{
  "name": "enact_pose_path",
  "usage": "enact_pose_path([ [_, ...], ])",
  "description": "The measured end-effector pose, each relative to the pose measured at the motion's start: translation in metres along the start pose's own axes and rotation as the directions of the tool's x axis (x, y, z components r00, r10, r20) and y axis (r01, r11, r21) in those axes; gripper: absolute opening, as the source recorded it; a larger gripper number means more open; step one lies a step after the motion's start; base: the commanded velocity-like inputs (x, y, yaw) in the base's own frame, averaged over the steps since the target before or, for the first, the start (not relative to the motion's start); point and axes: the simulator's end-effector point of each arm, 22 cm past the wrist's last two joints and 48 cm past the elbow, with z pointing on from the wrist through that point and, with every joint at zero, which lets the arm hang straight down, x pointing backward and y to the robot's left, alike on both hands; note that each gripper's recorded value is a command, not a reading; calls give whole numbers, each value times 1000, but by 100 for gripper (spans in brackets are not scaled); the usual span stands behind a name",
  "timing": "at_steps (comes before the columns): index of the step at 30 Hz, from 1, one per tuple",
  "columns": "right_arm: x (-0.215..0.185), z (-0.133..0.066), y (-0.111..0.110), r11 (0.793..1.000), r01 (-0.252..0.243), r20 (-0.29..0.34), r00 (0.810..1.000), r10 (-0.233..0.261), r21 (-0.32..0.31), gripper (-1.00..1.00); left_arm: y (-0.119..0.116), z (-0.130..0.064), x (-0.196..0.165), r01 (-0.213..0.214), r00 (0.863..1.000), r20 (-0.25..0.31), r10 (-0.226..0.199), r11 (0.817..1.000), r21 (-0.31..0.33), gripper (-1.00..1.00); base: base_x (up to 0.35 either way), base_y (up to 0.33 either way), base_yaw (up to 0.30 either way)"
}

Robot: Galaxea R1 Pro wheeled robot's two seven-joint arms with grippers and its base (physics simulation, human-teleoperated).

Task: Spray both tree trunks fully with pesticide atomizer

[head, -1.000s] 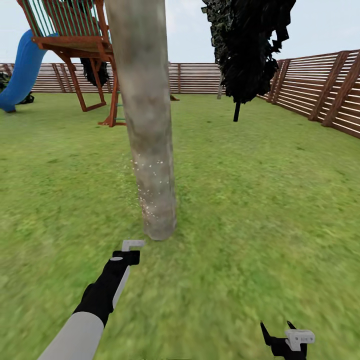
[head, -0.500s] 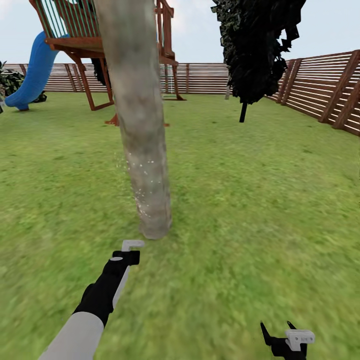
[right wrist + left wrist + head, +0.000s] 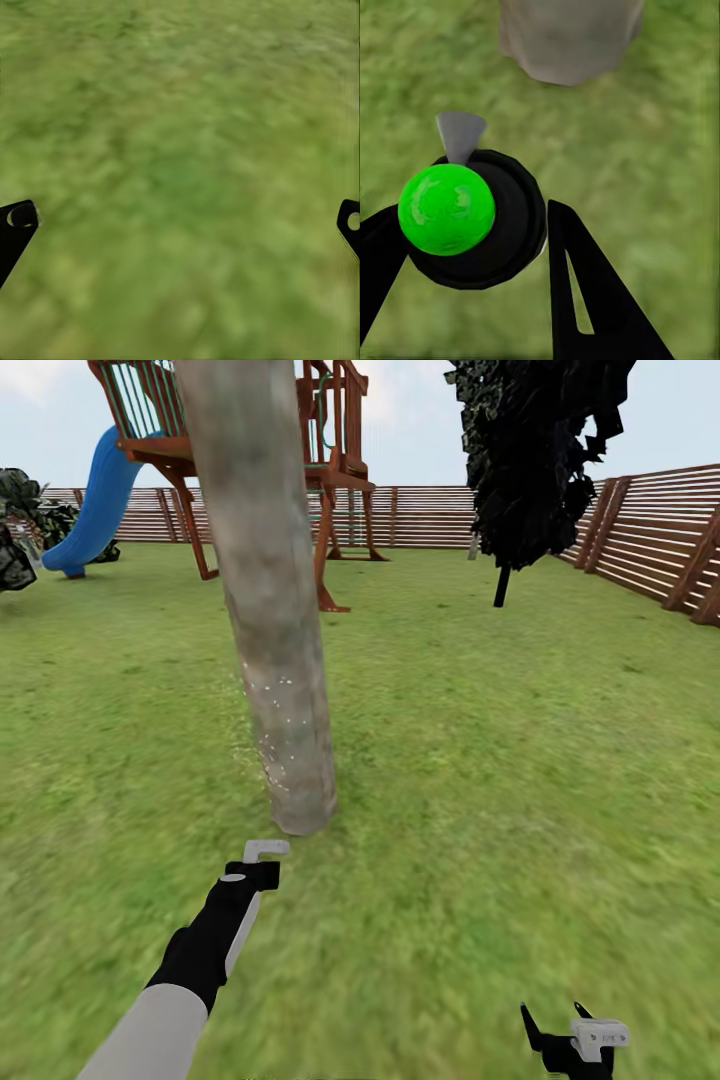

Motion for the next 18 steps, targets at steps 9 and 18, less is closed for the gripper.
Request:
enact_pose_path([
  [9, 0, 0, 0, 1000, 0, 0, 1000, 0, 0, 100, 0, 0, 0, 0, 1000, 0, 0, 1000, 0, -100, 0, -275, 92],
  [18, 0, 0, 0, 1000, 0, 0, 1000, 0, 0, 100, 0, 0, 0, 0, 1000, 0, 0, 1000, 0, -100, 0, -275, 0],
])
